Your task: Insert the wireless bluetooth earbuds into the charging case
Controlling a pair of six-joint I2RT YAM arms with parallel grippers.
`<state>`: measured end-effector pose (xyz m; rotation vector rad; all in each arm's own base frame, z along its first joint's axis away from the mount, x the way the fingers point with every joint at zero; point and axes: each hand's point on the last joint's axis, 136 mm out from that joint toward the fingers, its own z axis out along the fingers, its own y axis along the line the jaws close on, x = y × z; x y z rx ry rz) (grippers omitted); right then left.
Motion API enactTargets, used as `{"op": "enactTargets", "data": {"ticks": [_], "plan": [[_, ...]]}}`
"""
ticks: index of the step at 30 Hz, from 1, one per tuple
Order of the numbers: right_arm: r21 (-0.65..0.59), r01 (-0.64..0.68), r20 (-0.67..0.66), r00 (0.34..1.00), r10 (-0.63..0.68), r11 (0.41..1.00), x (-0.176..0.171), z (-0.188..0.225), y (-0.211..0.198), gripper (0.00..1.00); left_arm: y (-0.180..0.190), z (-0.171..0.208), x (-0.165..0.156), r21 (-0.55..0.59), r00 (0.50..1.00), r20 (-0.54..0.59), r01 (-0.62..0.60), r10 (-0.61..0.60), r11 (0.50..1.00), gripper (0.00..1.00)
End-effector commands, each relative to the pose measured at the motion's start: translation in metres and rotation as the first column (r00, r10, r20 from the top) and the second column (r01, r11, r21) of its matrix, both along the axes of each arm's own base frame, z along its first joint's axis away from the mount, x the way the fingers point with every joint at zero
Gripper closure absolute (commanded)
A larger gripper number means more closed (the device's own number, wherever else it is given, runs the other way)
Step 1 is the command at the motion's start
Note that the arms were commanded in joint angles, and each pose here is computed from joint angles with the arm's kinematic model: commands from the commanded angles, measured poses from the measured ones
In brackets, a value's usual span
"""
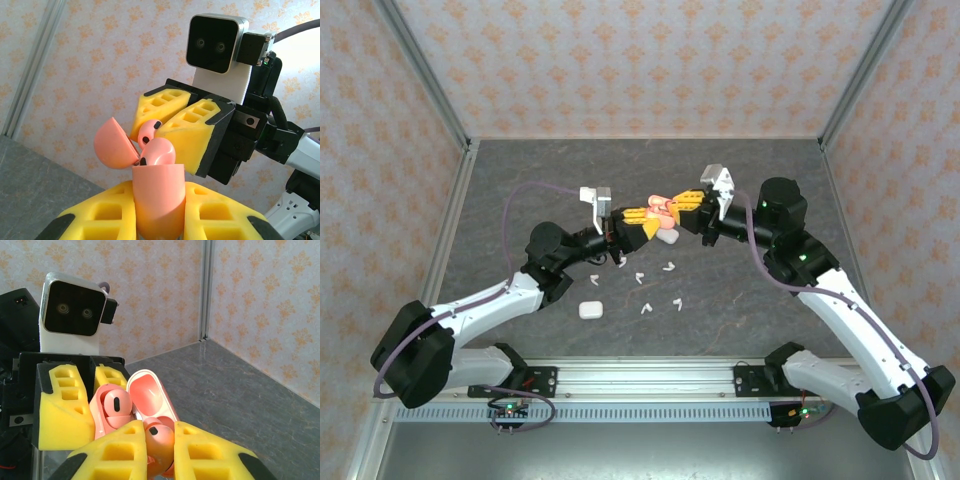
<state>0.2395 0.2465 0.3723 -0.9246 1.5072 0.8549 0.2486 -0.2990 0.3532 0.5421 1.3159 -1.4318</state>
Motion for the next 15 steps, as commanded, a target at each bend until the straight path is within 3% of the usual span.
{"op": "enactTargets", "data": {"ticks": [1,15], "plan": [[-0.017,-0.054,-0.007,0.999,0.053,0.998,-0.0082,-0.001,0.0017,0.86,0.0029,0.0278,-0.0086,-0.064,0.997,0.081,0.009,-0.004,0.998,1.0],[0.017,-0.109,-0.045,0.993,0.11,0.994,-0.0179,0.004,0.006,0.79,0.0023,0.0248,-0.0078,-0.06,0.996,0.087,0.005,0.0,0.998,1.0]]}}
